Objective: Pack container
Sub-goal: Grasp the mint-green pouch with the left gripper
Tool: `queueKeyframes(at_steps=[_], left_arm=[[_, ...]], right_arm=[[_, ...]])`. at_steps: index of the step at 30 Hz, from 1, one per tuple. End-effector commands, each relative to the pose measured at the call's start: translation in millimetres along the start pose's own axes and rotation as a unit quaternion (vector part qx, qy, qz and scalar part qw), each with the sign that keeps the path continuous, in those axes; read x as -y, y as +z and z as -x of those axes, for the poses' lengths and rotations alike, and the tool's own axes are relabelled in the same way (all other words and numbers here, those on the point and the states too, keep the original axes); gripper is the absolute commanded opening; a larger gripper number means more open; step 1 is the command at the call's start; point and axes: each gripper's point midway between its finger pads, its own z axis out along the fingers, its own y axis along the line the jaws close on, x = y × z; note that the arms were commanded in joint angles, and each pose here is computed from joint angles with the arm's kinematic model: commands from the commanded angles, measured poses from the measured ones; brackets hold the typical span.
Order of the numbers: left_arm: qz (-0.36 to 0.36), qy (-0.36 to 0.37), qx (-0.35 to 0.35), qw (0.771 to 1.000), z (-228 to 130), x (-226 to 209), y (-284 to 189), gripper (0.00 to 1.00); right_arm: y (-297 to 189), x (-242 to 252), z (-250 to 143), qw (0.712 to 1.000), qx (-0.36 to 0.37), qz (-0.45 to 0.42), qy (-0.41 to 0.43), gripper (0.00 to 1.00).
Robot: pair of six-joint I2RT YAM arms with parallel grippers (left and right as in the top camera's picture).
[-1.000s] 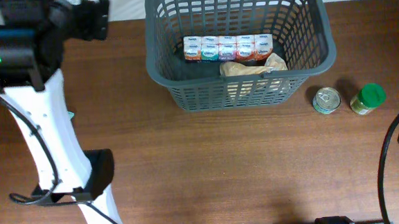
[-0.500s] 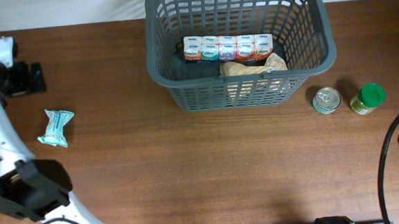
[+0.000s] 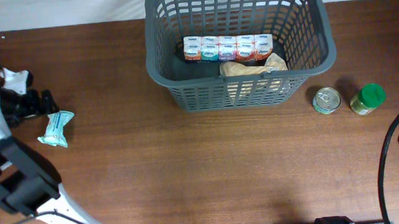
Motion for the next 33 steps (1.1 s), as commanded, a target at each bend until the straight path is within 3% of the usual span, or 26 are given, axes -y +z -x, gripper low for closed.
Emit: queueKeyframes(at_steps=[1, 6, 13, 19, 22, 28, 29, 30, 33], left_arm=[[0.006, 0.022, -0.030, 0.999, 1.5, -0.7, 39.8, 1.00], [0.016, 0.038, -0.045, 0.998, 6.1, 4.0, 64.9, 0.97], [0.100, 0.043, -0.106, 0.988, -4.3, -0.7, 83.9, 0.92], [0.100, 0.032, -0.112, 0.988, -7.1, -2.9, 88.4, 0.90], [0.095, 0.025, -0.126, 0.987, -14.8, -8.0, 96.5, 0.58], [0.066, 0.019, -0.152, 0.986, -27.9, -2.5, 111.5, 0.57], [0.066, 0.020, -0.152, 0.986, -27.2, -2.0, 111.1, 0.35], [0.067, 0.017, -0.150, 0.986, -25.3, -1.1, 108.4, 0.06], [0.072, 0.000, -0.145, 0.987, -16.2, 4.2, 93.1, 0.02]], right_arm=[[0.8, 3.8, 1.0, 1.000, 0.001, -0.012, 0.004, 0.99], [0.8, 3.8, 1.0, 1.000, 0.001, -0.012, 0.004, 0.99], [0.8, 3.8, 1.0, 1.000, 0.001, -0.012, 0.004, 0.99], [0.8, 3.8, 1.0, 1.000, 0.001, -0.012, 0.004, 0.99], [0.8, 3.8, 1.0, 1.000, 0.001, -0.012, 0.004, 0.99], [0.8, 3.8, 1.0, 1.000, 0.001, -0.012, 0.004, 0.99], [0.8, 3.8, 1.0, 1.000, 0.001, -0.012, 0.004, 0.99], [0.8, 3.8, 1.0, 1.000, 0.001, -0.012, 0.004, 0.99], [0.8, 3.8, 1.0, 1.000, 0.001, -0.012, 0.004, 0.99]])
